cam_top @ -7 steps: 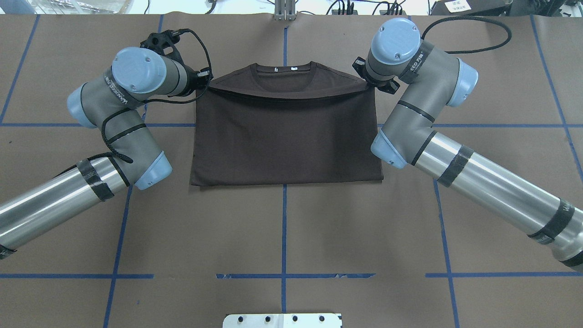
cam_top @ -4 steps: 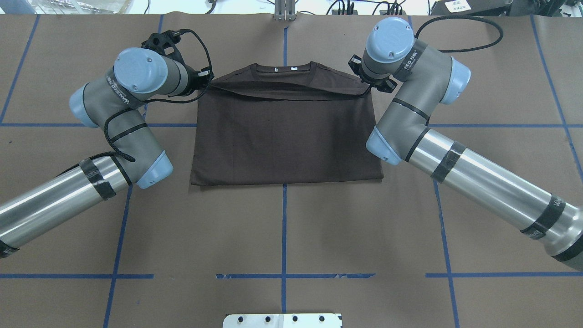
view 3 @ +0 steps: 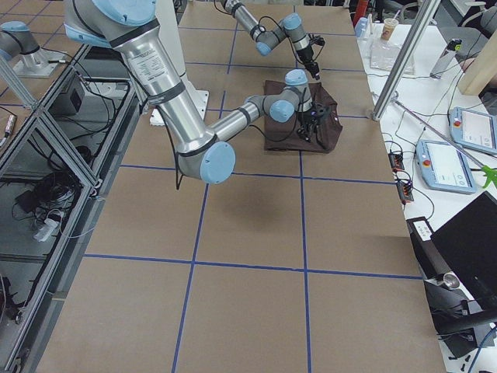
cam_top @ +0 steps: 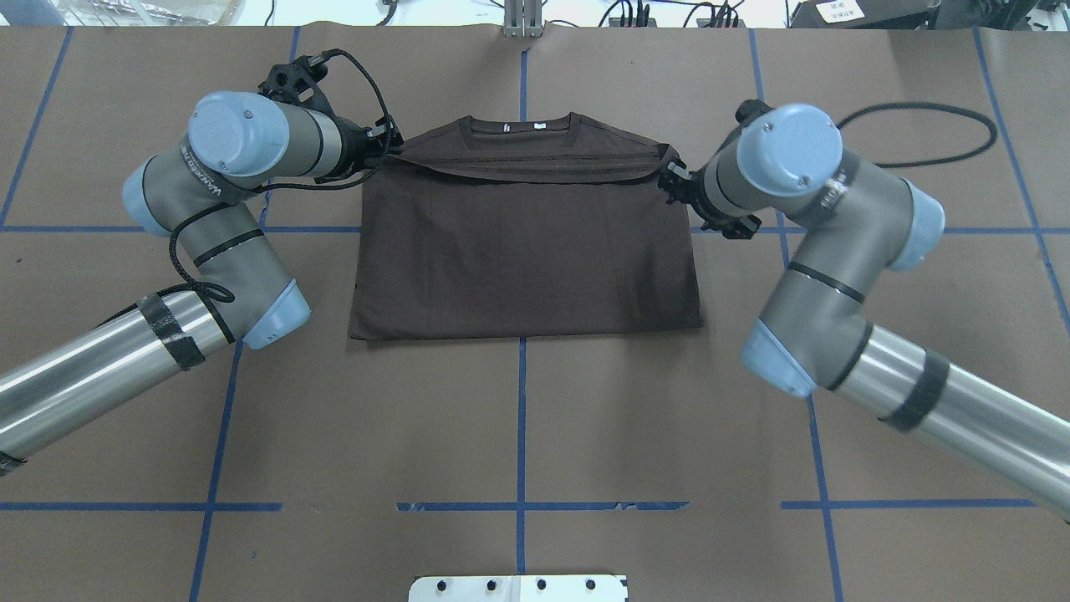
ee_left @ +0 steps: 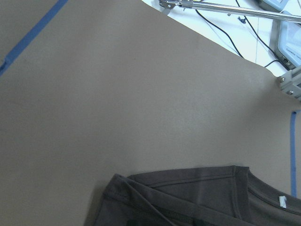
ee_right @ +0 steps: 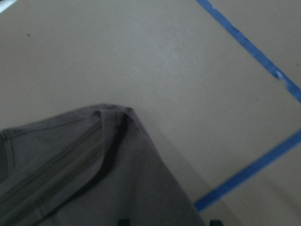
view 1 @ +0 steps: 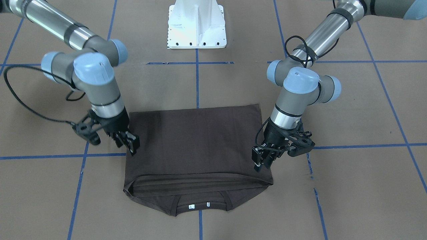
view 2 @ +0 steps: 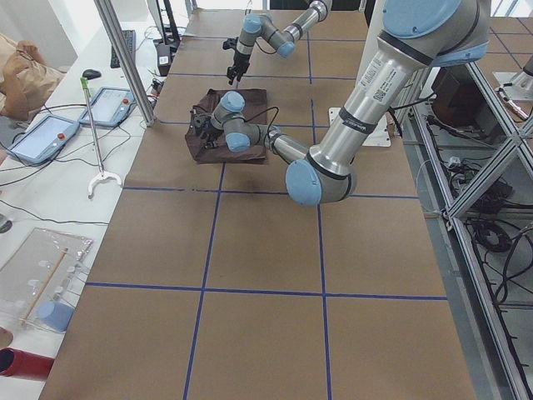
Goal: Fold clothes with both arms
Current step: 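Move the right gripper to the folded shirt's side edge and grasp it, then drag the folded shirt toward the robot with the right gripper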
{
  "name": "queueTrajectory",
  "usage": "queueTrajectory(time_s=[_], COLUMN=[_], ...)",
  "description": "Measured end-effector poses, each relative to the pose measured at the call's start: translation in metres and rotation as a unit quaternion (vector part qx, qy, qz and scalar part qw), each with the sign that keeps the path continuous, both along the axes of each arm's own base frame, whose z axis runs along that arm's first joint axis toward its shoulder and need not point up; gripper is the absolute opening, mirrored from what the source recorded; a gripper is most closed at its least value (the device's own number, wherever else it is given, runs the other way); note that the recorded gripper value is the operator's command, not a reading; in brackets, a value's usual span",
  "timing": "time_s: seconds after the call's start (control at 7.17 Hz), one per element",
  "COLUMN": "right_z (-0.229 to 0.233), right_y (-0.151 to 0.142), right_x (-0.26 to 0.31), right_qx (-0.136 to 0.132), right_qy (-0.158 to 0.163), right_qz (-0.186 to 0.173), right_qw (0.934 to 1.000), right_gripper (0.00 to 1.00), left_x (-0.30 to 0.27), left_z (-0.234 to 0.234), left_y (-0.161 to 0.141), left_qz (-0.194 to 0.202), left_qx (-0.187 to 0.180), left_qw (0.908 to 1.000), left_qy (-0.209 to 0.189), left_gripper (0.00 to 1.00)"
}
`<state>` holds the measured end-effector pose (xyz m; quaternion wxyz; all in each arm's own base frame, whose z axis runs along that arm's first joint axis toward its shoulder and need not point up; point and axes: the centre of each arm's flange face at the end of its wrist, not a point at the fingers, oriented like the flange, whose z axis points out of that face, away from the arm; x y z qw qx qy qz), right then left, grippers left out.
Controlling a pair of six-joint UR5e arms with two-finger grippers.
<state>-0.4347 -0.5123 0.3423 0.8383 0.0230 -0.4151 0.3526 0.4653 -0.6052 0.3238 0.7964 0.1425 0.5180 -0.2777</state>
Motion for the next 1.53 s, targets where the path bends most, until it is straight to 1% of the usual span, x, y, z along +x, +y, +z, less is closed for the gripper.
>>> queueTrajectory(time_s=[0.14, 0.28, 0.42, 0.56, 0.7, 0.84, 0.98, 1.12, 1.53], right_z=[0.011, 0.019, 0.026, 0.031, 0.035, 0.037, 0.039, 0.041, 0.036], right_y=[0.037, 0.061, 0.078, 0.086, 0.09, 0.092, 0.092, 0.092, 0.093], right_x=[0.002, -0.007, -0.017, -0.023, -0.027, -0.029, -0.03, -0.031, -0.032], right_qx=[-0.021, -0.042, -0.056, -0.064, -0.067, -0.068, -0.069, -0.071, -0.07], right_qy=[-0.013, -0.02, -0.021, -0.019, -0.017, -0.016, -0.014, -0.012, -0.017], right_qz=[-0.001, -0.001, -0.004, -0.007, -0.009, -0.01, -0.011, -0.011, -0.014], right_qw=[0.9997, 0.9989, 0.9982, 0.9978, 0.9976, 0.9975, 0.9974, 0.9974, 0.9973], right_gripper=[0.67, 0.67, 0.67, 0.67, 0.55, 0.33, 0.03, 0.0, 0.0], left_x=[-0.002, -0.003, -0.003, -0.003, -0.004, -0.004, -0.004, -0.004, -0.004], left_z=[0.003, 0.005, 0.006, 0.006, 0.007, 0.007, 0.008, 0.008, 0.008], left_y=[0.003, 0.005, 0.006, 0.006, 0.006, 0.006, 0.006, 0.006, 0.006], left_qz=[0.002, 0.003, 0.003, 0.003, 0.003, 0.003, 0.003, 0.003, 0.003], left_qx=[-0.001, -0.002, -0.002, -0.002, -0.002, -0.002, -0.002, -0.002, -0.003], left_qw=[1.0, 1.0, 1.0, 1.0, 1.0, 1.0, 1.0, 1.0, 1.0], left_qy=[0.004, 0.004, 0.005, 0.005, 0.005, 0.004, 0.004, 0.004, 0.004], left_gripper=[0.5, 0.5, 0.49, 0.49, 0.49, 0.49, 0.49, 0.49, 0.49])
